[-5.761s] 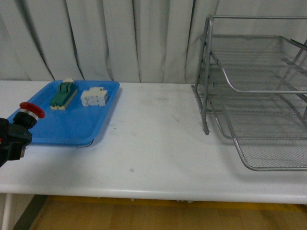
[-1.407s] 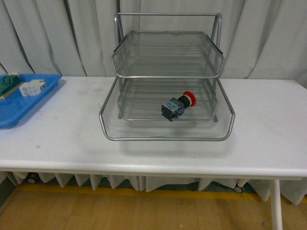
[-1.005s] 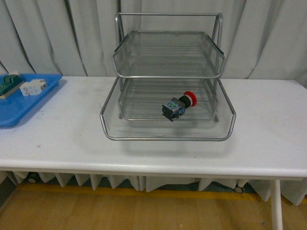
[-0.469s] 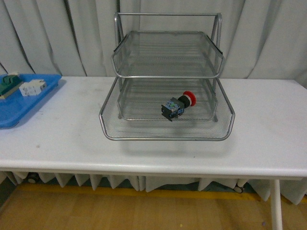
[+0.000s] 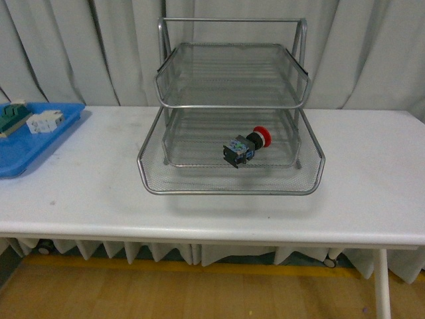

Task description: Place button on rack with both arms

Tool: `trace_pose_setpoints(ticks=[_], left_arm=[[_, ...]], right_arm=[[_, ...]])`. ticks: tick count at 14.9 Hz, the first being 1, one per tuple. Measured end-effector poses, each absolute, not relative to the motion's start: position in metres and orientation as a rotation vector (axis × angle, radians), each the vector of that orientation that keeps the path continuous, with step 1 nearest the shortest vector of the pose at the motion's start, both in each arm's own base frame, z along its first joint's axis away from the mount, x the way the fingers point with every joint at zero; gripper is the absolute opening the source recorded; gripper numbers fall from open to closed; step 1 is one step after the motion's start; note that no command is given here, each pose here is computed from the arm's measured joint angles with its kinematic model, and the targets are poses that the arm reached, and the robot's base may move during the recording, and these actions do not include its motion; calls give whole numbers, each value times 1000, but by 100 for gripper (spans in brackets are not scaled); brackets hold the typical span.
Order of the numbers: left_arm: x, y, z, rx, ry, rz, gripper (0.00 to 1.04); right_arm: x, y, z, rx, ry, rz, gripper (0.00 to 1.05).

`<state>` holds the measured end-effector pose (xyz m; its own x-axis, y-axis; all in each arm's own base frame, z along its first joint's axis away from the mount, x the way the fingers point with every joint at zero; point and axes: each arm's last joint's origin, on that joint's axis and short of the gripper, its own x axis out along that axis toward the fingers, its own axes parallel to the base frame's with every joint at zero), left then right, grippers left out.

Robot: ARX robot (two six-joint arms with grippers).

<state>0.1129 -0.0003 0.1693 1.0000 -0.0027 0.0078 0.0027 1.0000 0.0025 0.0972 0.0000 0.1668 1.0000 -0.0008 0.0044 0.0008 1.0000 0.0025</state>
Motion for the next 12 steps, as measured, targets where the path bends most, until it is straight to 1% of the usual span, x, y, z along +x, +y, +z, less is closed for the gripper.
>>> trace_pose_setpoints(ticks=[4, 5, 6, 7, 12], left_arm=[[108, 0, 169, 2, -11, -3, 2], [104, 0, 166, 3, 23, -2, 2], [98, 0, 165, 2, 16, -2, 2], [97, 0, 169, 2, -13, -1, 2], [98, 0, 166, 2, 3, -2, 2]], right_arm=[[97, 0, 167, 2, -4, -1, 98], [97, 0, 167, 2, -5, -1, 98], [97, 0, 167, 2, -4, -1, 98], [97, 0, 167, 2, -5, 0, 98], [97, 0, 167, 2, -5, -1, 98]])
